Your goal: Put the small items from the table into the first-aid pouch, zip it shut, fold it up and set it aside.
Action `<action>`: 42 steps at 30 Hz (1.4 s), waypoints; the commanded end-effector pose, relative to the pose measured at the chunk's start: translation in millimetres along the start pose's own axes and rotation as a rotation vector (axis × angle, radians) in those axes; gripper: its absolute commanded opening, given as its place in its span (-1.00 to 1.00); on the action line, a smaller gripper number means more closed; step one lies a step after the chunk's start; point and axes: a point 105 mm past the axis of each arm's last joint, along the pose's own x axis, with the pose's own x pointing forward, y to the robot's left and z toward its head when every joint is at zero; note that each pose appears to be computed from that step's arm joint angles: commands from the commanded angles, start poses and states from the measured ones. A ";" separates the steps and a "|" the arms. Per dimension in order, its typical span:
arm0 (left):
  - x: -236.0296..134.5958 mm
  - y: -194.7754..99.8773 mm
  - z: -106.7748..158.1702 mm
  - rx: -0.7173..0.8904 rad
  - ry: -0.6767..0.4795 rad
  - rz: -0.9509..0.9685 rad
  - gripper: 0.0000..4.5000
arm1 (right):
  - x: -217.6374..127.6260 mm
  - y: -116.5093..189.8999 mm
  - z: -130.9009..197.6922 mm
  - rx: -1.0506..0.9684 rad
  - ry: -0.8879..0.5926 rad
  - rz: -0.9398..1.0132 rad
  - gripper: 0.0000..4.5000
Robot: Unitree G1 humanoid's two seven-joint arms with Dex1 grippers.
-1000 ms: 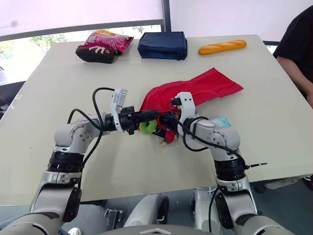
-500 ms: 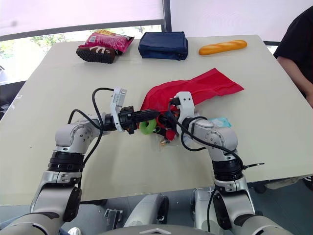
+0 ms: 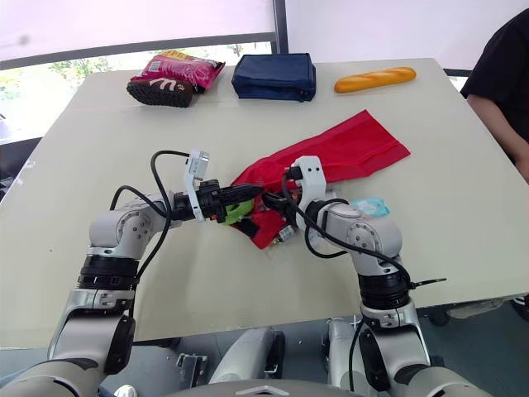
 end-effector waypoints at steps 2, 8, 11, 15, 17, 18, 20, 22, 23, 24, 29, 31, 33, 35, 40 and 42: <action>-3.8 -0.4 6.9 0.030 -0.017 0.002 -1.00 | -6.7 8.3 9.8 -0.027 -0.039 0.031 -0.16; -7.0 0.8 6.5 0.033 -0.010 0.004 -1.00 | -18.3 6.6 9.6 -0.059 -0.028 0.040 -0.16; -9.4 1.7 4.8 0.045 0.005 0.004 -1.00 | -25.8 5.6 10.6 -0.081 -0.032 0.050 -0.40; -15.2 2.5 2.1 0.069 0.036 -0.004 -1.00 | -35.4 6.8 15.1 -0.111 -0.050 0.075 -0.98; -22.9 4.2 -3.3 0.095 0.089 -0.007 -1.00 | -43.0 6.5 19.2 -0.133 -0.070 0.083 -0.98; -27.5 5.8 -7.4 0.116 0.126 -0.005 -1.00 | -47.4 6.3 21.7 -0.144 -0.083 0.089 -0.98; -43.2 10.1 -14.3 0.165 0.208 -0.001 -1.00 | -62.9 4.1 26.9 -0.193 -0.122 0.094 -0.98; -57.2 17.0 -17.1 0.216 0.276 0.019 -1.00 | -75.8 1.4 30.2 -0.263 -0.160 0.086 -0.98; -63.3 21.7 -17.4 0.241 0.305 0.037 -1.00 | -81.3 0.8 29.5 -0.287 -0.169 0.087 -0.98; -69.0 26.3 -17.3 0.271 0.333 0.055 -1.00 | -86.6 0.8 28.3 -0.310 -0.175 0.091 -0.98; -99.2 52.3 -12.7 0.433 0.470 0.174 -1.00 | -122.0 9.5 23.3 -0.540 -0.259 0.129 -0.98; -106.5 58.4 -11.7 0.474 0.498 0.201 -1.00 | -133.7 10.4 18.0 -0.609 -0.264 0.138 -0.98; -114.9 65.7 -12.6 0.508 0.528 0.236 -1.00 | -142.6 8.5 12.0 -0.652 -0.255 0.140 -0.98; -126.3 74.2 -15.1 0.551 0.578 0.282 -1.00 | -151.1 3.8 8.9 -0.667 -0.253 0.121 -0.98; -136.3 86.8 -5.8 0.614 0.574 0.359 -1.00 | -173.4 -9.2 6.9 -0.656 -0.254 0.063 -0.75; -134.3 89.0 0.7 0.643 0.553 0.371 -1.00 | -178.5 -12.3 6.5 -0.663 -0.244 0.052 -0.52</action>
